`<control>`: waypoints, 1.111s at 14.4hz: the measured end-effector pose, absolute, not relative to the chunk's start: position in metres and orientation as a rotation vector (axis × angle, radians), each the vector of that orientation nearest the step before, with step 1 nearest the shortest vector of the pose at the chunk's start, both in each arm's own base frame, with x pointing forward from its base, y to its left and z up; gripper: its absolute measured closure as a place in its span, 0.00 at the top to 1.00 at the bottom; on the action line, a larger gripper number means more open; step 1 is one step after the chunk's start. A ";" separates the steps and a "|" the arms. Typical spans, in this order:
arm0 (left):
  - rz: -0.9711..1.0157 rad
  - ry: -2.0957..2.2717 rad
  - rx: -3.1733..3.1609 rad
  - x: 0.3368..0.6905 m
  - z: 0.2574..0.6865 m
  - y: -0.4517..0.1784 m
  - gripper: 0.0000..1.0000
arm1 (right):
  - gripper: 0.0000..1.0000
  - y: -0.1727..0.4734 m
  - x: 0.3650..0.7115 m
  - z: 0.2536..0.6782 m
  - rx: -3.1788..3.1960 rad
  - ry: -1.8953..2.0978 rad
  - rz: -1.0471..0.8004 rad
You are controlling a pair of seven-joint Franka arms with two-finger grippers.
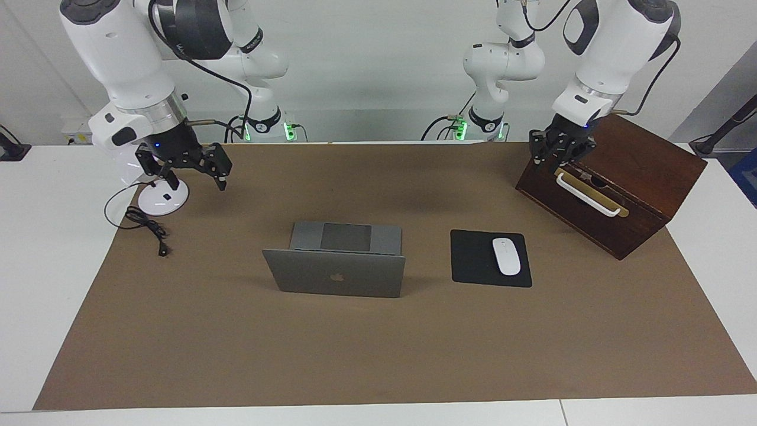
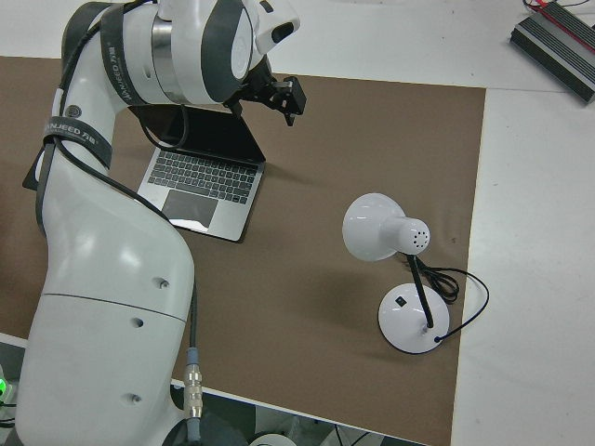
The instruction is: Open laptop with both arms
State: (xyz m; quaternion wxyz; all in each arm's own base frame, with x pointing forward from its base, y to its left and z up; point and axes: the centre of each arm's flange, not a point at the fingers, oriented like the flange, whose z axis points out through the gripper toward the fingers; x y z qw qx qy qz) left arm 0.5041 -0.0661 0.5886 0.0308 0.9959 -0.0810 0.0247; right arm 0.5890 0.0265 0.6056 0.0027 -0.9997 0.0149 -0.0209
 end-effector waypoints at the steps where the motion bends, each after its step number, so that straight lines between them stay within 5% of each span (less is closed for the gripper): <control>1: 0.071 -0.245 3.076 0.503 0.593 -0.058 0.61 | 1.00 0.024 0.589 0.605 -3.138 0.032 -0.064; 5: 0.045 -0.153 3.089 0.501 0.612 -0.019 1.00 | 1.00 0.023 0.588 0.602 -3.140 0.018 -0.058; 10: 0.047 -0.114 3.127 0.503 0.654 0.000 1.00 | 1.00 0.023 0.586 0.599 -3.141 0.018 -0.056; 16: -0.035 -0.109 3.129 0.520 0.647 0.000 1.00 | 1.00 0.023 0.586 0.598 -3.141 0.018 -0.056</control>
